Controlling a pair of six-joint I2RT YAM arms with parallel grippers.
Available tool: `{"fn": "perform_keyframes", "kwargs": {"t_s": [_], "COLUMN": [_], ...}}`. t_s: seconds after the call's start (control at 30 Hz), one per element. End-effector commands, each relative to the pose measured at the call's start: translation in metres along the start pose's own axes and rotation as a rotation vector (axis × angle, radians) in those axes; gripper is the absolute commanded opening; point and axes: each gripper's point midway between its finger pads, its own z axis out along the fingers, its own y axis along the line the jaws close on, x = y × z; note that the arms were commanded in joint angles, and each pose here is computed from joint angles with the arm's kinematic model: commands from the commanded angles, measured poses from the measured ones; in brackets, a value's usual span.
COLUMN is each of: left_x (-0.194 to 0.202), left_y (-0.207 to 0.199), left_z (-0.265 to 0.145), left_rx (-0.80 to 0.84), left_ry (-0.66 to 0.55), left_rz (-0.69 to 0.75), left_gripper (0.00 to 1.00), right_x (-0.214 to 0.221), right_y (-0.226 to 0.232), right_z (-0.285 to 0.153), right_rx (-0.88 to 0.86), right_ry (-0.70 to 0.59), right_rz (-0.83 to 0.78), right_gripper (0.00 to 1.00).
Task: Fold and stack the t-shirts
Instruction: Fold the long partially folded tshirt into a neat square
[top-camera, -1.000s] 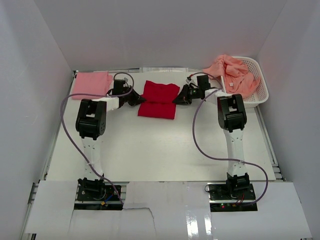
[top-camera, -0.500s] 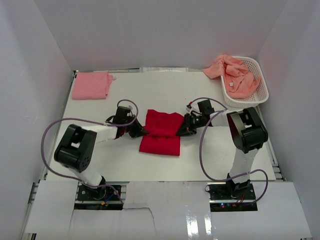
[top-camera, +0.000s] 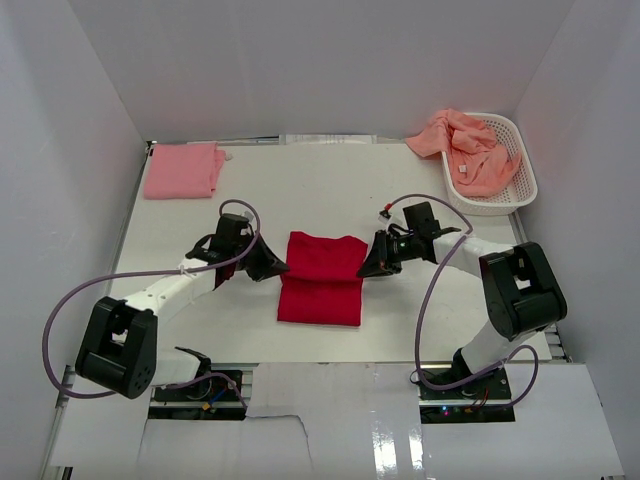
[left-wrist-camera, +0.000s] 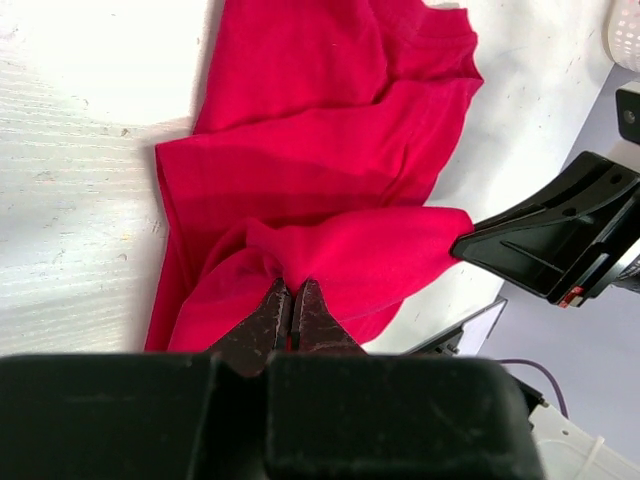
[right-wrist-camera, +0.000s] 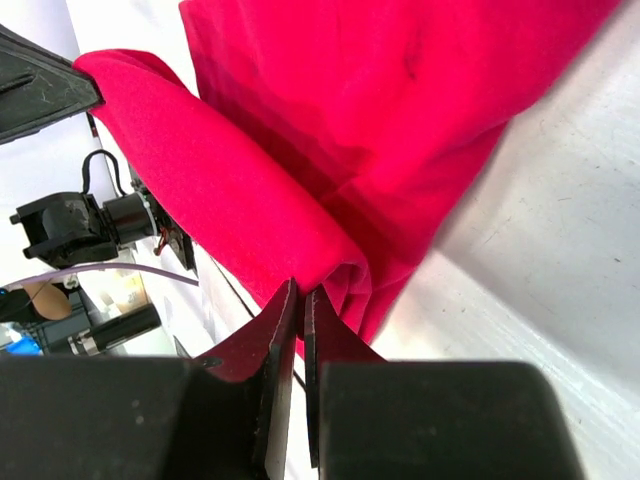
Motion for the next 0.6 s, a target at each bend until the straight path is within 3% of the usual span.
{"fn": "perform_keyframes", "kwargs": {"t_s": [0.0, 0.23, 0.57], "left_x": [-0.017, -0.031, -0.039], "left_y": [-0.018, -0.040, -0.039], "left_z": [-0.009, -0.017, -0.017], "left_rx": [0.016, 0.047, 0.049], "left_ry": [-0.049, -0.074, -0.090], "left_rz": [0.010, 0.023, 0.018], "left_gripper": [0.00, 0.00, 0.00], "right_x": [-0.015, -0.032, -0.036], "right_y": [0.013, 0.033, 0.042], "right_z": [-0.011, -0.023, -0.030], "right_rx": [0.014, 0.007, 0.006], "right_ry": [-0.036, -0.070, -0.087], "right_rz": [-0.044, -0.075, -0.088], "right_gripper": [0.08, 0.08, 0.08]}}
